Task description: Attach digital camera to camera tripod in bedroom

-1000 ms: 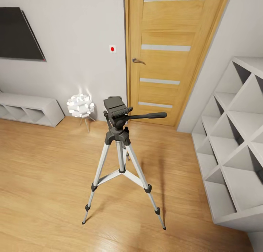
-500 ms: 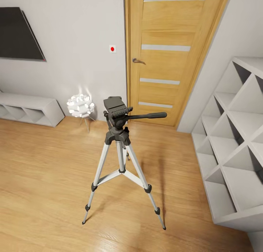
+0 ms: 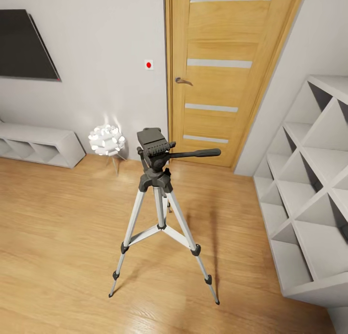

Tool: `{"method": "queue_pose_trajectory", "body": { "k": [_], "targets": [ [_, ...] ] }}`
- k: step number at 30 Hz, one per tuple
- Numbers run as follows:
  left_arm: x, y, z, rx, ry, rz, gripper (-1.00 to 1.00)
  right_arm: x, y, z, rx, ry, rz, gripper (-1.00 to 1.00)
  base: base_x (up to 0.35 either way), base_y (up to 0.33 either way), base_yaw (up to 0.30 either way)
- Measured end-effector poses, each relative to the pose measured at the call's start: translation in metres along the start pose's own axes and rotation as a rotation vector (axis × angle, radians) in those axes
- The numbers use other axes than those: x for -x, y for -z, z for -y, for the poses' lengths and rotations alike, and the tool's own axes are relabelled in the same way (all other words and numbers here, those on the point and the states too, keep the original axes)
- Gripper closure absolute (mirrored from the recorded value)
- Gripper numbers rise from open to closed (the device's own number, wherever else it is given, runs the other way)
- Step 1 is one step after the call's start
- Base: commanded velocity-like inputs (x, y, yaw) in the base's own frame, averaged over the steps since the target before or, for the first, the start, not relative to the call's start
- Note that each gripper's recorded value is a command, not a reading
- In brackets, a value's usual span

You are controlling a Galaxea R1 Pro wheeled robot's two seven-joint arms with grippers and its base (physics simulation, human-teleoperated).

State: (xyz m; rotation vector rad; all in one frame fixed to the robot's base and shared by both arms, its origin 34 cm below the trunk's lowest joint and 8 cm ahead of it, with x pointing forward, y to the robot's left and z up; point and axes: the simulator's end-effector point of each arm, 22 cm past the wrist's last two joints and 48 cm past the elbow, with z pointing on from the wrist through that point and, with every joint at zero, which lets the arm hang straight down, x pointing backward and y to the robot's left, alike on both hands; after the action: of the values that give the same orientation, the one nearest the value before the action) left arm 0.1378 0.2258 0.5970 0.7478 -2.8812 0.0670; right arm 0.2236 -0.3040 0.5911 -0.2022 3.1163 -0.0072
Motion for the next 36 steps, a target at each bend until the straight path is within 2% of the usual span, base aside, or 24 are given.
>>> {"method": "queue_pose_trajectory", "body": {
  "k": [2,4,5,7,8,9,10,11,15,16,17,19,21,23,24,25,26,29,30,36],
  "targets": [
    [0.0,0.0,0.0,-0.001,0.0,0.0,1.0,0.05,0.002,0.015,-0.034,0.005,0.087,-1.0,0.0,0.0,0.0],
    [0.0,0.0,0.001,-0.001,0.0,0.0,1.0,0.085,0.008,0.028,-0.062,0.005,0.138,-1.0,0.0,0.0,0.0],
    [0.0,0.0,0.001,-0.001,0.0,0.0,1.0,0.115,0.015,0.039,-0.086,-0.002,0.168,-1.0,0.0,0.0,0.0],
    [0.0,0.0,0.001,-0.001,0.0,0.0,1.0,0.147,0.027,0.052,-0.108,-0.01,0.192,-1.0,0.0,0.0,0.0],
    [0.0,0.0,0.001,-0.001,-0.001,-0.001,1.0,0.172,0.042,0.06,-0.11,-0.029,0.18,-1.0,0.0,0.0,0.0],
    [0.0,0.0,0.001,-0.001,-0.001,0.0,1.0,0.21,0.066,0.069,-0.115,-0.04,0.222,-1.0,0.0,0.0,0.0],
    [-0.001,0.0,0.001,-0.002,-0.001,-0.001,1.0,0.221,0.074,0.069,-0.108,-0.046,0.226,-1.0,0.0,0.0,0.0],
    [-0.001,0.0,0.002,-0.002,-0.001,-0.001,1.0,0.246,0.099,0.065,-0.074,-0.067,0.234,-1.0,0.0,0.0,0.0],
    [-0.001,0.0,0.002,-0.003,0.0,-0.001,1.0,0.297,0.157,0.05,0.011,-0.111,0.271,-1.0,0.0,0.0,0.0],
    [-0.001,0.0,0.002,-0.003,0.0,-0.001,1.0,0.306,0.165,0.049,0.022,-0.116,0.279,-1.0,0.0,0.0,0.0],
    [-0.001,0.0,0.001,-0.003,0.0,-0.001,1.0,0.336,0.187,0.044,0.056,-0.131,0.31,-1.0,0.0,0.0,0.0],
    [-0.001,0.0,0.001,-0.003,0.0,-0.001,1.0,0.364,0.206,0.043,0.077,-0.138,0.342,-1.0,0.0,0.0,0.0],
    [0.0,0.0,0.001,-0.002,-0.001,0.0,1.0,0.421,0.248,0.036,0.132,-0.148,0.413,-1.0,0.0,0.0,0.0],
    [0.001,0.0,0.0,-0.001,-0.001,0.001,1.0,0.483,0.3,0.019,0.199,-0.096,0.541,-1.0,0.0,0.0,0.0],
    [0.001,0.0,0.0,-0.001,-0.001,0.001,1.0,0.495,0.312,0.012,0.218,-0.073,0.567,-1.0,0.0,0.0,0.0],
    [0.001,0.0,-0.001,-0.001,-0.002,0.001,1.0,0.512,0.335,-0.007,0.271,-0.023,0.61,-1.0,0.0,0.0,0.0],
    [0.001,0.0,-0.001,0.0,-0.002,0.002,1.0,0.518,0.345,-0.017,0.295,0.008,0.628,-1.0,0.0,0.0,0.0],
    [0.001,0.0,-0.001,0.0,-0.004,0.002,1.0,0.527,0.37,-0.046,0.375,0.09,0.665,-1.0,0.0,0.0,0.0],
    [0.001,0.0,-0.001,0.0,-0.006,0.002,1.0,0.528,0.381,-0.063,0.421,0.14,0.676,-1.0,0.0,0.0,0.0],
    [0.001,0.0,-0.001,0.0,-0.008,0.002,1.0,0.515,0.399,-0.119,0.541,0.309,0.657,-1.0,0.0,0.0,0.0]
  ]
}}
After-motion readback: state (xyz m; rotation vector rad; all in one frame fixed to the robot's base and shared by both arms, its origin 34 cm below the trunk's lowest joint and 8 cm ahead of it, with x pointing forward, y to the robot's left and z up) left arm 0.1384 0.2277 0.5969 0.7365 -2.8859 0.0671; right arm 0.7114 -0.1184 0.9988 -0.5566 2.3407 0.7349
